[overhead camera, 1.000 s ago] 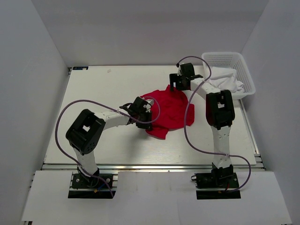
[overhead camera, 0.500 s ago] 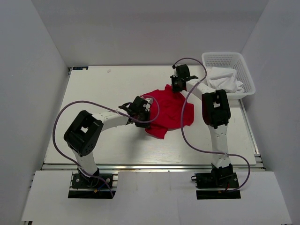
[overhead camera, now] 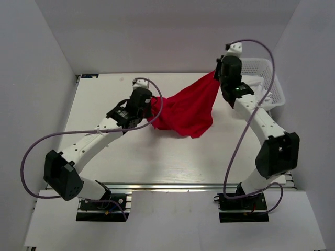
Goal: Fold and stack the t-shirts
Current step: Flatten out the tshirt
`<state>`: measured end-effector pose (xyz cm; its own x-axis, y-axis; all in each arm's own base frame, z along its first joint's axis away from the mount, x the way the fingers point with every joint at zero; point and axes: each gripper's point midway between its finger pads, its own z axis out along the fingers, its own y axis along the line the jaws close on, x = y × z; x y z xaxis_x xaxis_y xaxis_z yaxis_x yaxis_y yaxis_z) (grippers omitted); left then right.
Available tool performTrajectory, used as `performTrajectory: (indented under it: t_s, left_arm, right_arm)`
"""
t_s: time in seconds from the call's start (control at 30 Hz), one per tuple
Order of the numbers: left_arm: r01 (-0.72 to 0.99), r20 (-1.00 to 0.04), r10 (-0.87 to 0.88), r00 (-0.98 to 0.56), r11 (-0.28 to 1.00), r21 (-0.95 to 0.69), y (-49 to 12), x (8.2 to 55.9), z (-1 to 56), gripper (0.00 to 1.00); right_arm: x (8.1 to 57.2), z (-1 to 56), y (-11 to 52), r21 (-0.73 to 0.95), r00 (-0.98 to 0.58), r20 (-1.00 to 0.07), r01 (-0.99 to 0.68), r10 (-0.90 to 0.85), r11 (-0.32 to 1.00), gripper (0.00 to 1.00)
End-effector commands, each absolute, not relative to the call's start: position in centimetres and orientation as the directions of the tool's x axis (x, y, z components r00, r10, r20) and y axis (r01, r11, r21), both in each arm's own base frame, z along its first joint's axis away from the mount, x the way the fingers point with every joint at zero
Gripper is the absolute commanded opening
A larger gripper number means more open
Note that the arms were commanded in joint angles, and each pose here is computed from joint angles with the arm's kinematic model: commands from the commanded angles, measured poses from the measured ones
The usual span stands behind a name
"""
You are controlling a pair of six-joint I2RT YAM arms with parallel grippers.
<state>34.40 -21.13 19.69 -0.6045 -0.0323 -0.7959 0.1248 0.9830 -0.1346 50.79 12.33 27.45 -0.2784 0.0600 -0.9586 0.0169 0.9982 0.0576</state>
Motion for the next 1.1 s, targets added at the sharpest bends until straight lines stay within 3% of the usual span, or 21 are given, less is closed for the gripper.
performTrajectory:
  t_s: [0.0, 0.17, 0.33, 0.5, 0.8, 1.07]
  left_arm:
    - [-0.122, -0.884, -0.09, -0.459, 0.992, -0.037, -15.1, 35.0, 26.1, 0.0]
    - [-0.29, -0.943, -0.124, -0.309, 0.956, -0.031, -10.9, 34.4, 32.8, 0.0]
    - [-0.424, -0.973, -0.184, -0.141, 0.899, -0.109, -6.7, 32.1, 38.4, 0.0]
    - [-0.439, -0.973, -0.23, 0.023, 0.872, -0.217, -3.4, 29.1, 44.1, 0.0]
    - [-0.077, -0.909, -0.316, 0.273, 0.935, -0.348, -1.9, 22.5, 53.3, 0.0]
    - [0.159, -0.869, -0.347, 0.353, 0.938, -0.309, -2.6, 18.5, 56.7, 0.0]
  right_arm:
    - [49.5, 33.1, 8.4, 0.069, -0.114, -0.989, 0.172, 0.09, 0.983, 0.0]
    - [45.5, 40.7, 4.6, 0.105, 0.061, -0.994, 0.266, 0.092, 0.958, 0.0]
    - [41.0, 49.0, 2.7, 0.151, 0.253, -0.964, 0.258, 0.084, 0.954, 0.0]
    - [35.6, 55.7, 0.3, 0.142, 0.389, -0.921, 0.29, 0.019, 0.946, 0.0]
    - [26.5, 63.0, -0.7, 0.161, 0.564, -0.825, 0.168, 0.039, 0.973, 0.0]
    - [19.4, 65.3, -1.5, 0.17, 0.641, -0.763, 0.075, 0.084, 0.983, 0.0]
